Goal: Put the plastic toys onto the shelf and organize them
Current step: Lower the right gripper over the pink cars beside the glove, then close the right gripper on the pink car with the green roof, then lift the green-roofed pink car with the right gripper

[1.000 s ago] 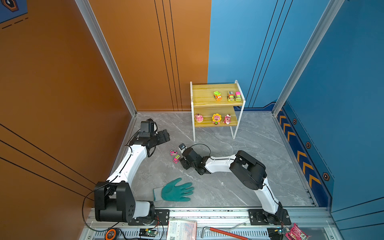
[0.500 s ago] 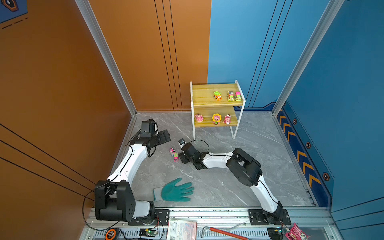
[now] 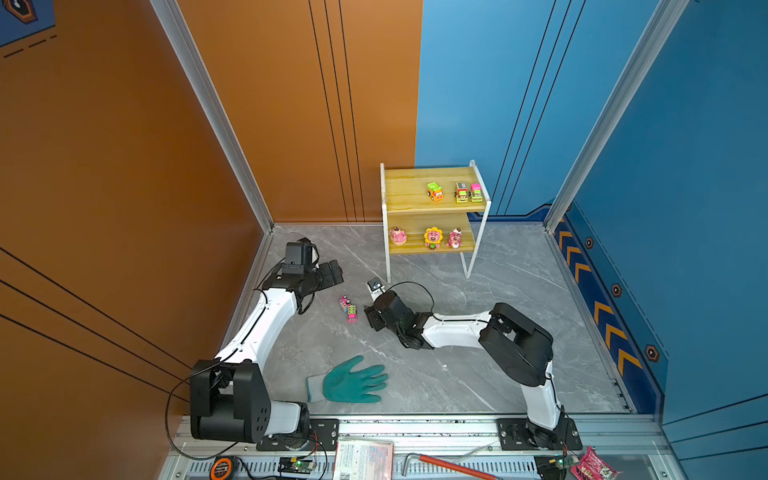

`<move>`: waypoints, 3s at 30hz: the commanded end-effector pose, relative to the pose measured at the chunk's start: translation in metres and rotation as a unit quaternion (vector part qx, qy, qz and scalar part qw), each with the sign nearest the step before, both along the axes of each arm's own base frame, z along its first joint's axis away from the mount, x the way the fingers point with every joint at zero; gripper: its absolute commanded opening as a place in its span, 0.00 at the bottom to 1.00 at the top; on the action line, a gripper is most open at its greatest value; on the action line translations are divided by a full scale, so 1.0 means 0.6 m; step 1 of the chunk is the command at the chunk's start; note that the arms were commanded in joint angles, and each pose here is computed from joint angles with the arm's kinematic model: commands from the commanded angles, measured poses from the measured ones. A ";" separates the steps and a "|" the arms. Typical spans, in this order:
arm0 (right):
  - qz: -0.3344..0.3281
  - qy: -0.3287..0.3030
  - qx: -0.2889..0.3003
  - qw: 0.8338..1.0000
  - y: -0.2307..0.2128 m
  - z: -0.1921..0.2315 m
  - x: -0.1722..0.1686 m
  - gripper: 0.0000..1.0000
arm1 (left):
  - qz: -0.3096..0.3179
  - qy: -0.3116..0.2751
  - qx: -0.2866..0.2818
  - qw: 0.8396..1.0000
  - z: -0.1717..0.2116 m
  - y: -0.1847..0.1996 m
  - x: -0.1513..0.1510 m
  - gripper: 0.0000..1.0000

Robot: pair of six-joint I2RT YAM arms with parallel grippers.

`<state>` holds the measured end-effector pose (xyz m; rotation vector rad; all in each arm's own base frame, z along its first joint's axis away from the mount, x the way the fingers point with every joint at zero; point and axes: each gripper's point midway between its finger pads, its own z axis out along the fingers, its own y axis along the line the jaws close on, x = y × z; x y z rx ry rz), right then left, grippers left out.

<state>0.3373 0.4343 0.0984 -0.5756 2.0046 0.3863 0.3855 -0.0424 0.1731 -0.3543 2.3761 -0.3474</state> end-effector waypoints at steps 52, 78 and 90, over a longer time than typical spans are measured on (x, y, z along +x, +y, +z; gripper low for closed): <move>-0.034 -0.008 0.068 0.997 0.096 -0.064 -0.003 0.32 | -0.022 -0.005 0.010 1.000 0.012 -0.021 0.001 0.95; 0.034 -0.017 0.039 0.999 -0.083 -0.049 -0.129 0.27 | -0.031 -0.010 0.004 0.999 0.020 -0.033 -0.002 0.95; 0.053 -0.012 0.040 0.998 -0.067 -0.092 -0.128 0.29 | -0.040 -0.010 0.001 0.999 0.021 -0.043 -0.003 0.95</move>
